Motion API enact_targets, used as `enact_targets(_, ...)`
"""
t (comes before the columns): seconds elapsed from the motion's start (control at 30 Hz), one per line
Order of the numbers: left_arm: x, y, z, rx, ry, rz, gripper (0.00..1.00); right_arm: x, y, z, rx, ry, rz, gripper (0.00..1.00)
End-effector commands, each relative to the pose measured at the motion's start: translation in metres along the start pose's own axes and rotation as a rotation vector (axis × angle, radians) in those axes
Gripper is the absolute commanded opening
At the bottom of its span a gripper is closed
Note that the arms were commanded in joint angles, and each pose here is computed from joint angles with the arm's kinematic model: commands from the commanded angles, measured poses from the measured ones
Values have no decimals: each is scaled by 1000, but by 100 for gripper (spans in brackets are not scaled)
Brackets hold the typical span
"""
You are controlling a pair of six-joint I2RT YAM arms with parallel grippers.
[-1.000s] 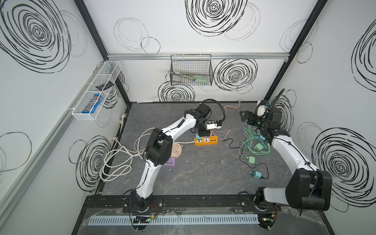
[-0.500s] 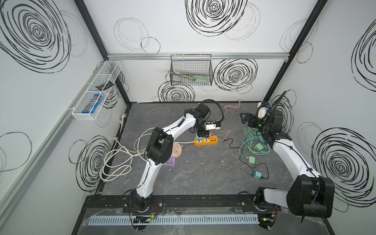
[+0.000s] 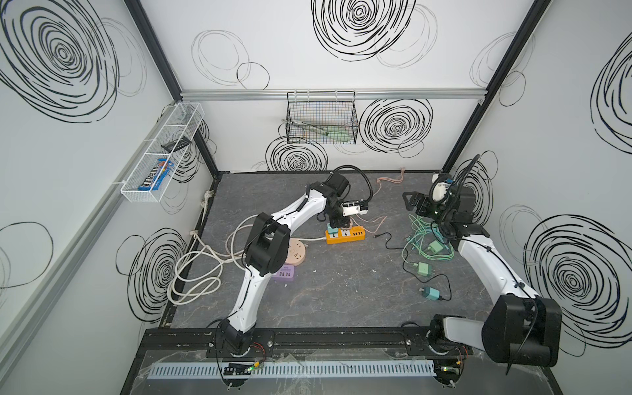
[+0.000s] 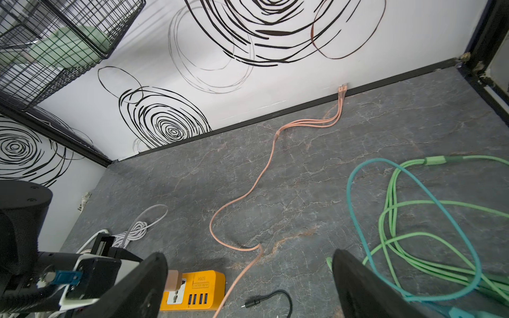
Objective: Insert the plug
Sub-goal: 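Lower the pink charger into the yellow strip socket with the left gripper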
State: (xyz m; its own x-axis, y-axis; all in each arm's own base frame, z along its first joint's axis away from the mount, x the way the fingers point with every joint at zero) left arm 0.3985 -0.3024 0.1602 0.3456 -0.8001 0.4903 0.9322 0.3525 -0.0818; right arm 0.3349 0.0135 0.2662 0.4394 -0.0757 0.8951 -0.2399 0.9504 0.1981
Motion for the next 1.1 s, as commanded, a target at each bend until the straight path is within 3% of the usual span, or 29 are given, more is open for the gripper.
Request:
enact_targets(0.0, -18, -2, -15, -63, 63, 35, 0, 1, 4, 5, 17, -13, 16, 97)
enact_targets(0.57, -56, 0, -60, -51, 176, 108, 0, 2, 5, 4, 38, -7, 14, 97)
enact_targets(0.9, -71, 5, -64, 122, 166, 139, 2, -3, 9, 3, 69, 12, 6, 97)
enact_targets(0.97, -59, 4, -51, 106, 124, 147, 28, -4, 12, 4, 77, 14, 6, 97)
enact_targets(1.07, -32, 1, -22, 83, 33, 150, 54, -7, 15, 5, 81, 15, -1, 97)
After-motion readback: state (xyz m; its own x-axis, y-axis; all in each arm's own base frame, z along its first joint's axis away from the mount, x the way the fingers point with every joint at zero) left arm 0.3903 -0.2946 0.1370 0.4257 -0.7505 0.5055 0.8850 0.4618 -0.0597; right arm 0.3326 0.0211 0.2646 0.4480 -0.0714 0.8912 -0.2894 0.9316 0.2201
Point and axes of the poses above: each gripper's point midway between its finger pads, its own z axis back along the fingers, its own y axis along the line the jaws close on, x = y × z, the point moved 8 cm from there along z, back along the fingers, and after that the axes turned 15 degrees about z, right-handed, at the moved point
